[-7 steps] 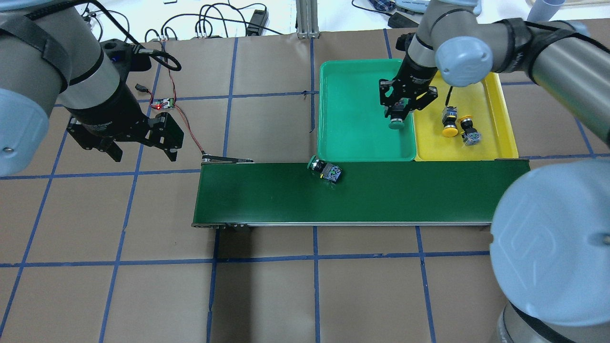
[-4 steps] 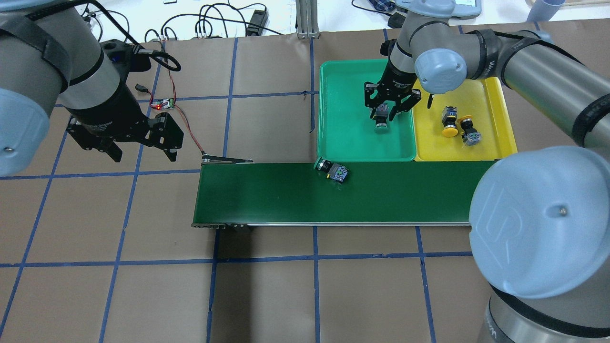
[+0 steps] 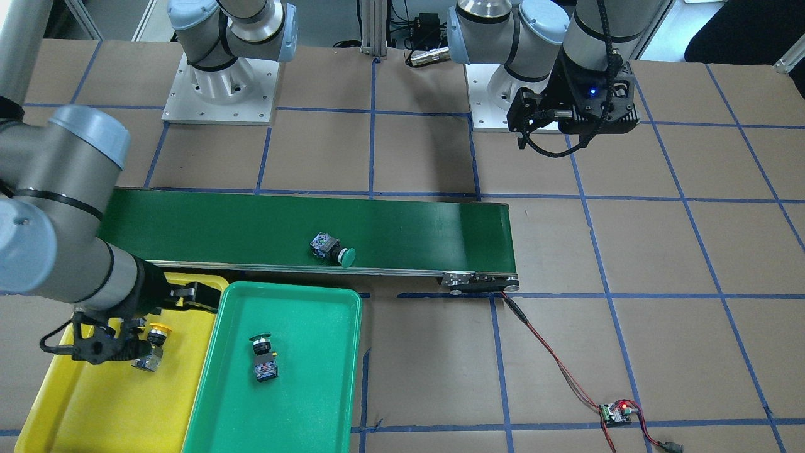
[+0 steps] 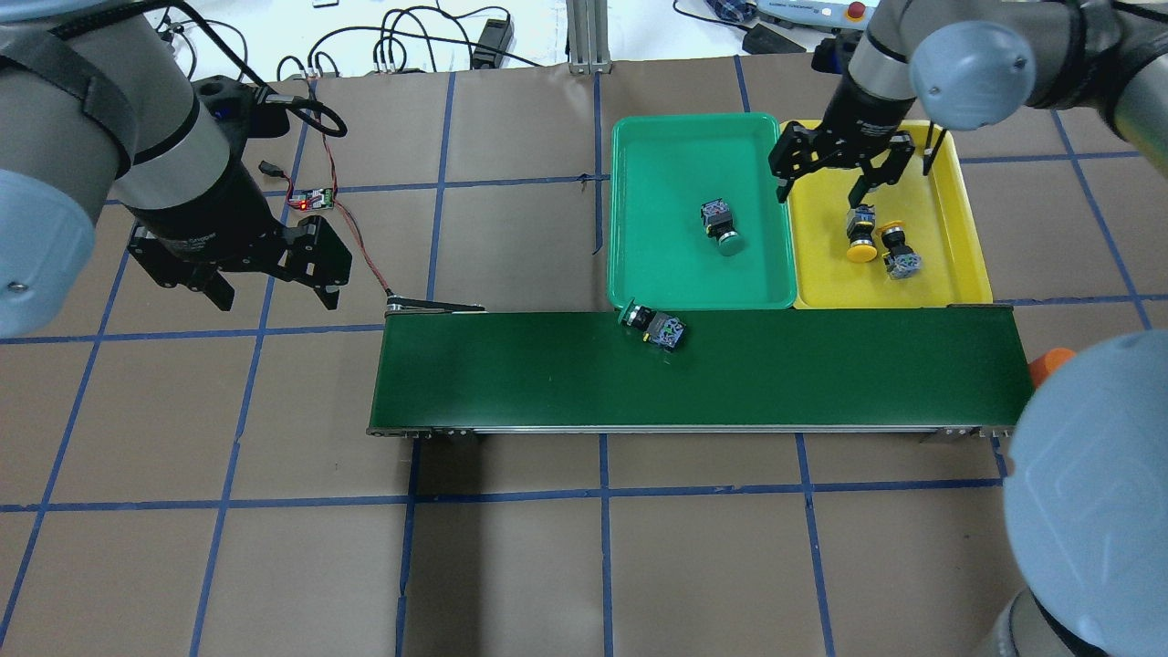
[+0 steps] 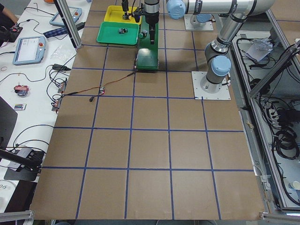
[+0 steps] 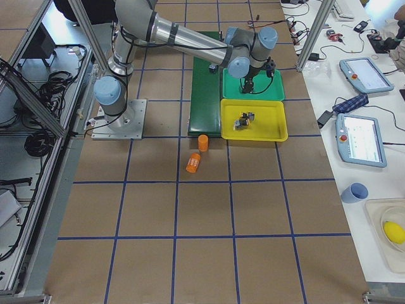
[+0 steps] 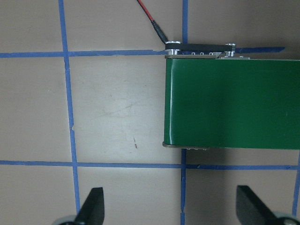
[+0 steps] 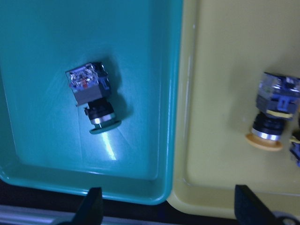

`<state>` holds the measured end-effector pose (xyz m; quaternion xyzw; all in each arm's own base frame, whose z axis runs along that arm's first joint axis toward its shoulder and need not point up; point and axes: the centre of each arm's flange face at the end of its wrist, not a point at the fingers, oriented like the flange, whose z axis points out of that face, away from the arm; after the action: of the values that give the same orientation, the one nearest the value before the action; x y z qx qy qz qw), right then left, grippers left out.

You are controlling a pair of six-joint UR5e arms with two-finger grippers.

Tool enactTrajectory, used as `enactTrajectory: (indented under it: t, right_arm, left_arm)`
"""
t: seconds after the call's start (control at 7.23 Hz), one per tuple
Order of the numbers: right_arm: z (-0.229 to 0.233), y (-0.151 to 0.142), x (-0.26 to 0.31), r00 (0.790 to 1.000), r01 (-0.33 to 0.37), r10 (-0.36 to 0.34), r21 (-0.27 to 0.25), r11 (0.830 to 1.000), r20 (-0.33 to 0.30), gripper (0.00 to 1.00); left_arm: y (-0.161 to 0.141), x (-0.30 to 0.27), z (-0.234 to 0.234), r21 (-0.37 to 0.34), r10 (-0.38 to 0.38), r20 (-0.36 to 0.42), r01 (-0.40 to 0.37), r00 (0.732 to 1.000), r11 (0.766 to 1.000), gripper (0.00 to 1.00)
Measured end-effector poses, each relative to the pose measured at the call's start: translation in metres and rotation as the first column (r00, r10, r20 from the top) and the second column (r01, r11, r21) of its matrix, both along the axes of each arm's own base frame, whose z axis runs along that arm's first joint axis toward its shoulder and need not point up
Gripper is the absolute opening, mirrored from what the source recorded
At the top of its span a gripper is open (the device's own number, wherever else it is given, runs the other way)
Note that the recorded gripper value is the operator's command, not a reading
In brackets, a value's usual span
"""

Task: Sort buttons by color to trays
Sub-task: 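Move the right gripper back over the belt to the second green button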

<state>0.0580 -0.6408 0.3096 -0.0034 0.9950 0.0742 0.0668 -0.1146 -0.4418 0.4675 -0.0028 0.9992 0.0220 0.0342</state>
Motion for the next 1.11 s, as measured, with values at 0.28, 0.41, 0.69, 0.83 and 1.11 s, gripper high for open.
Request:
enactTrajectory:
  t: [0.28, 0.41, 0.69, 0.83, 1.11]
  right_arm:
    - [-0.016, 0.059, -0.054, 0.996, -0.077, 0.077, 0.014, 0.997, -0.054, 0.99]
    - [-0.028, 0.080, -0.072, 0.996, -0.073, 0.073, 0.000, 0.997, -0.058, 0.98]
    - [-0.031, 0.106, -0.072, 1.000, -0.002, 0.001, 0.023, 1.000, 0.019, 0.97]
    - [-0.032, 0.115, -0.066, 0.998, 0.017, -0.020, 0.044, 0.999, 0.059, 0.97]
    - [-0.035, 0.125, -0.056, 0.995, 0.024, -0.030, 0.060, 0.998, 0.097, 0.97]
  left_arm:
    - [0.000, 0.000, 0.000, -0.001, 0.000, 0.000, 0.000, 1.000, 1.000, 1.00]
    - [0.000, 0.000, 0.000, 0.000, 0.000, -0.001, 0.000, 1.000, 1.000, 1.00]
    - [0.000, -0.001, 0.000, -0.001, -0.001, -0.003, 0.001, 1.000, 1.000, 1.00]
    - [0.000, -0.001, 0.000, -0.002, -0.001, -0.003, 0.001, 1.000, 1.000, 1.00]
    - [0.000, -0.002, 0.001, -0.002, -0.003, -0.004, 0.003, 1.000, 1.000, 1.00]
